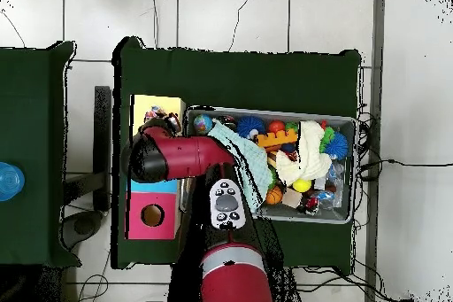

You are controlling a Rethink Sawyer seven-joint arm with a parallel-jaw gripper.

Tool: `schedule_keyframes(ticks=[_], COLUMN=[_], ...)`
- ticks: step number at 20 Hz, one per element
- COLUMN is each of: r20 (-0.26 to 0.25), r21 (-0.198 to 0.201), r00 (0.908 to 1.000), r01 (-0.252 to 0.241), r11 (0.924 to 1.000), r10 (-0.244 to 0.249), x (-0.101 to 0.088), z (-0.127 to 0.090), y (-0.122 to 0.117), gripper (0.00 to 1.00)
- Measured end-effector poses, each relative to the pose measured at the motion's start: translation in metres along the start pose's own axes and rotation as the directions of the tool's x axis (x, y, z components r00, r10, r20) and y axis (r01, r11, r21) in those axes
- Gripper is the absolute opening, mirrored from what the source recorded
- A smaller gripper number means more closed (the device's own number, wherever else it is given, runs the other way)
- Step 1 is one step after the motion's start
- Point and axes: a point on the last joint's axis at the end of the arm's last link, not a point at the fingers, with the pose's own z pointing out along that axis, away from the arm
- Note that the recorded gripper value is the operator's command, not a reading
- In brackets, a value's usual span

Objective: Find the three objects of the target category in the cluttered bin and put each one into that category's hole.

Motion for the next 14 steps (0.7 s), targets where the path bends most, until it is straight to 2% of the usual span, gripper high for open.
schedule_keyframes(ticks=[7,9,14], r20=[-0.073,-0.097,-0.116], r21=[-0.021,-0.026,-0.025], r00=[0.9973,0.9952,0.9932], r01=[0.004,0.002,-0.003], r11=[0.9998,0.9997,0.9997], r10=[-0.006,-0.005,0.0], x=[-0.011,-0.017,-0.026], z=[-0.035,-0.052,-0.077], y=[-0.005,-0.011,-0.02], gripper=[0.0,0.0,0.0])
